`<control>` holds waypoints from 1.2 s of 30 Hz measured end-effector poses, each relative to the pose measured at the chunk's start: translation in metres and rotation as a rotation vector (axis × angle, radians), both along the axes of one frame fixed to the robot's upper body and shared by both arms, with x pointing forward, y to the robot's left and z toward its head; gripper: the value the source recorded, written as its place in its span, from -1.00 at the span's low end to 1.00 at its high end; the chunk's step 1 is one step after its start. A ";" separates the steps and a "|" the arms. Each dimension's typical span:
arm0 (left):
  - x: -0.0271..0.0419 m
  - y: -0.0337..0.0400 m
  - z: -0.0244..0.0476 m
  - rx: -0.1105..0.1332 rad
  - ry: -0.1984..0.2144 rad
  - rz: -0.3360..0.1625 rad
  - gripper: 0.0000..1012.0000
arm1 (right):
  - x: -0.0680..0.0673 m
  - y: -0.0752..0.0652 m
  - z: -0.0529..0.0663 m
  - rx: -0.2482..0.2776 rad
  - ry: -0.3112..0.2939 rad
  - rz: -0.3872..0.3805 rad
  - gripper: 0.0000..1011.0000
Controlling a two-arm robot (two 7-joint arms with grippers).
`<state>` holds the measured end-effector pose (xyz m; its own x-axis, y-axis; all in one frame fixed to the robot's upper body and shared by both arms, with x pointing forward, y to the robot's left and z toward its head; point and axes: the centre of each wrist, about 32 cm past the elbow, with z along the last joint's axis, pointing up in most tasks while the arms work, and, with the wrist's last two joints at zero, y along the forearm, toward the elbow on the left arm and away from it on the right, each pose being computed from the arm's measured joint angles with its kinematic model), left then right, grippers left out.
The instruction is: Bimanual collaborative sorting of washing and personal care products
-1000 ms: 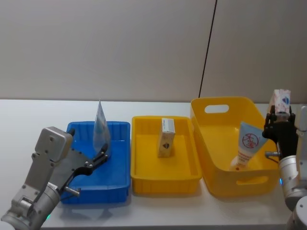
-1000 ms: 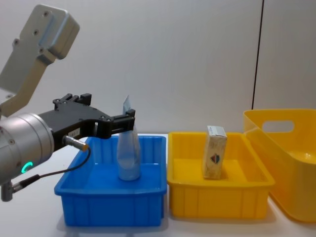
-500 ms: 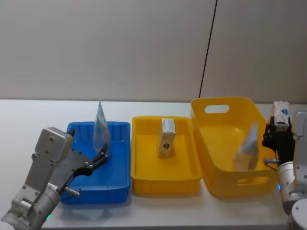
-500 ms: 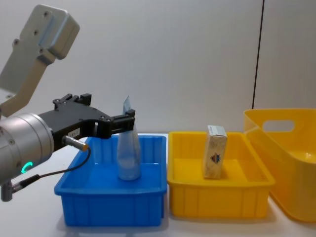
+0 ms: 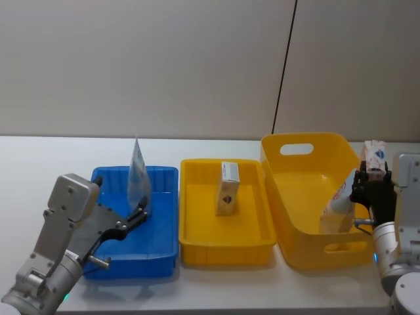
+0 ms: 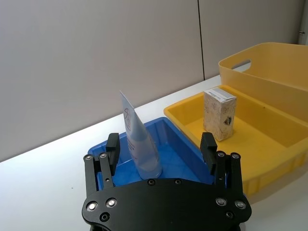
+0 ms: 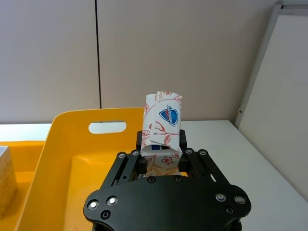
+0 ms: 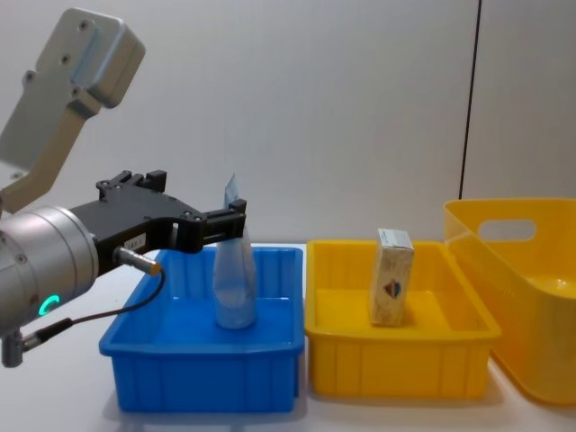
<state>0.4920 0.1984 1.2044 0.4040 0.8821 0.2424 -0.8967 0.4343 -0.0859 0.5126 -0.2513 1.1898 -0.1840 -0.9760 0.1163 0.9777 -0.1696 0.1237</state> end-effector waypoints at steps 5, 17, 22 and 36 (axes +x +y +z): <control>0.0000 0.0000 0.0000 0.000 0.000 0.000 0.98 | 0.000 0.001 0.000 0.004 0.000 0.007 -0.38; 0.0000 0.0000 0.0000 0.000 0.000 0.000 0.98 | 0.001 0.003 0.000 0.009 0.001 0.018 0.04; 0.0000 0.0000 0.0000 0.000 0.000 0.000 0.98 | 0.001 0.003 0.000 0.011 0.002 0.020 0.42; 0.0000 0.0000 0.0000 0.000 0.000 0.000 0.98 | 0.001 0.003 0.001 0.018 -0.010 0.030 0.98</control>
<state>0.4920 0.1984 1.2044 0.4040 0.8820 0.2425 -0.8966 0.4343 -0.0859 0.5132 -0.2480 1.1911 -0.1557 -0.9830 0.0973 0.9811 -0.1424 0.1309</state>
